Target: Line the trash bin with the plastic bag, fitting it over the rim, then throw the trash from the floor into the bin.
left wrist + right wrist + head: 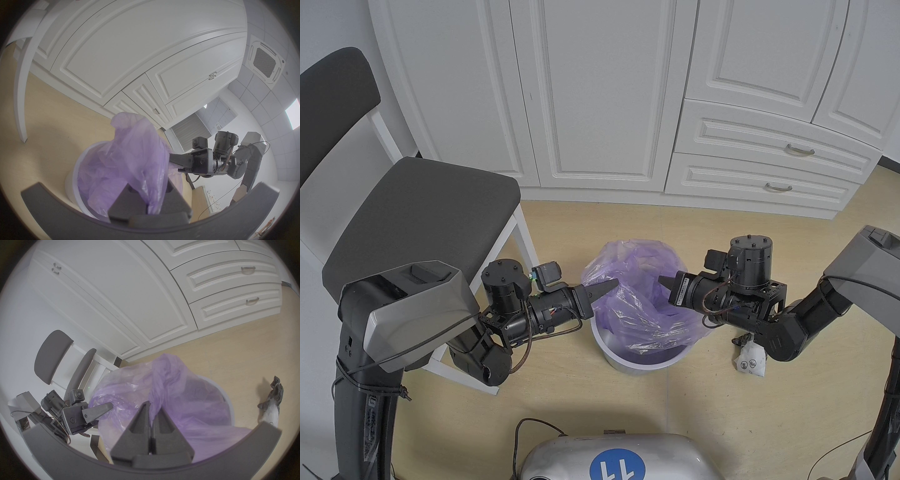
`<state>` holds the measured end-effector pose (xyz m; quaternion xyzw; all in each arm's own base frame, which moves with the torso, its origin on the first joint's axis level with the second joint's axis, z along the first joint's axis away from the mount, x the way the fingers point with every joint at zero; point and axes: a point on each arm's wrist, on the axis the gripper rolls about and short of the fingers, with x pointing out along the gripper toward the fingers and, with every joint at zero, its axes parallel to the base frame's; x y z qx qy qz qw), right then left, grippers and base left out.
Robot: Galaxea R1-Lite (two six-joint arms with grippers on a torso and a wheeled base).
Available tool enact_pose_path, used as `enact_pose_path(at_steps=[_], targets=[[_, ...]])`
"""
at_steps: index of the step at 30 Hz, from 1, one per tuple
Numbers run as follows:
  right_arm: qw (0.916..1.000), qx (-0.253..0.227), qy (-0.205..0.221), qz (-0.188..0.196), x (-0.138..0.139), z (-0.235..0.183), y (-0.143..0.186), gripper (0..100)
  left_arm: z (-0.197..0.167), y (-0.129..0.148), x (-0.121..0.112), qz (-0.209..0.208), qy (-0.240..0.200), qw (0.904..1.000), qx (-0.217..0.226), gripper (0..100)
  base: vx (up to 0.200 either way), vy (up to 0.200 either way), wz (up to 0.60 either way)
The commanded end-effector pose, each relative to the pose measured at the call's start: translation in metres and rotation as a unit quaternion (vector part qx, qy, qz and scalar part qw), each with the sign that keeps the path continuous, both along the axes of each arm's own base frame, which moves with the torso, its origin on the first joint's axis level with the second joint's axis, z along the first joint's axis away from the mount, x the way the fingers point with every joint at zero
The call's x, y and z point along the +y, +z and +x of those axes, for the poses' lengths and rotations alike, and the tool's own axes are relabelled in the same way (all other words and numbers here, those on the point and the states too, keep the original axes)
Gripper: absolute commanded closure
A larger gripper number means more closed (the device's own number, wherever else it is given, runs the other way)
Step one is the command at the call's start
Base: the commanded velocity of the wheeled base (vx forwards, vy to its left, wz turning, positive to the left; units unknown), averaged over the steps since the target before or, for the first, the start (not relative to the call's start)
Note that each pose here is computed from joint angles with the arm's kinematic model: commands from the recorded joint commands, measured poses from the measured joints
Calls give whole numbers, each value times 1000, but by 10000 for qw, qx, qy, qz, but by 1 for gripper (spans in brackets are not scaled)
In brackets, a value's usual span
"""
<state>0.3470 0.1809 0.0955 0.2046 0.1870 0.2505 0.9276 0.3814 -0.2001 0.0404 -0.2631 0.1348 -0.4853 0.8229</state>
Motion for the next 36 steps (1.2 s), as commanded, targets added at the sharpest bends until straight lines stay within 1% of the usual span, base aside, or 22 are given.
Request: enact_pose_path(at_steps=[1, 4, 6, 9, 17, 22, 25, 26, 27, 30, 32, 34, 36], targets=[[10000, 57, -21, -24, -2, 0, -2, 100, -1, -3, -2, 31, -33, 10000, 67, 100, 0, 0, 0], [9994, 308, 9, -156, 2, 2, -18, 100, 1, -19, -4, 102, -33, 9997, 212, 100, 0, 0, 0], [9988, 445, 24, -225, 4, 3, -26, 100, 2, -25, -4, 126, -41, 9996, 260, 100, 0, 0, 0], [9984, 503, 15, -249, 5, 6, -33, 100, 4, -32, -5, 153, -41, 9994, 315, 100, 0, 0, 0], [9990, 409, -46, -197, 0, 7, -26, 100, 3, -35, -4, 197, -41, 9990, 391, 100, 0, 0, 0], [9990, 395, -54, -190, 0, 8, -25, 100, 2, -32, -3, 260, -33, 9983, 522, 100, 0, 0, 0], [9992, 357, -90, -179, -3, 7, -21, 100, 0, -24, -1, 310, -26, 9976, 625, 100, 0, 0, 0], [9993, 319, -111, -168, -5, 7, -16, 100, -1, -20, -1, 401, -18, 9960, 797, 100, 0, 0, 0], [9993, 304, -114, -176, -6, 6, -15, 100, 0, -18, -1, 461, -5, 9952, 860, 100, 0, 0, 0], [9994, 261, -156, -172, -10, 6, -12, 100, 0, -9, 0, 553, 21, 9943, 916, 100, 0, 0, 0], [9994, 258, -169, -178, -11, 7, -12, 100, 2, -6, 0, 568, 127, 9945, 874, 100, 0, 0, 0], [9993, 254, -182, -184, -12, 7, -12, 100, 6, -4, 0, 615, 329, 9944, 790, 100, 0, 0, 0], [9993, 246, -178, -196, -12, 7, -12, 100, 10, -6, -1, 792, 519, 9925, 771, 100, 0, 0, 0]])
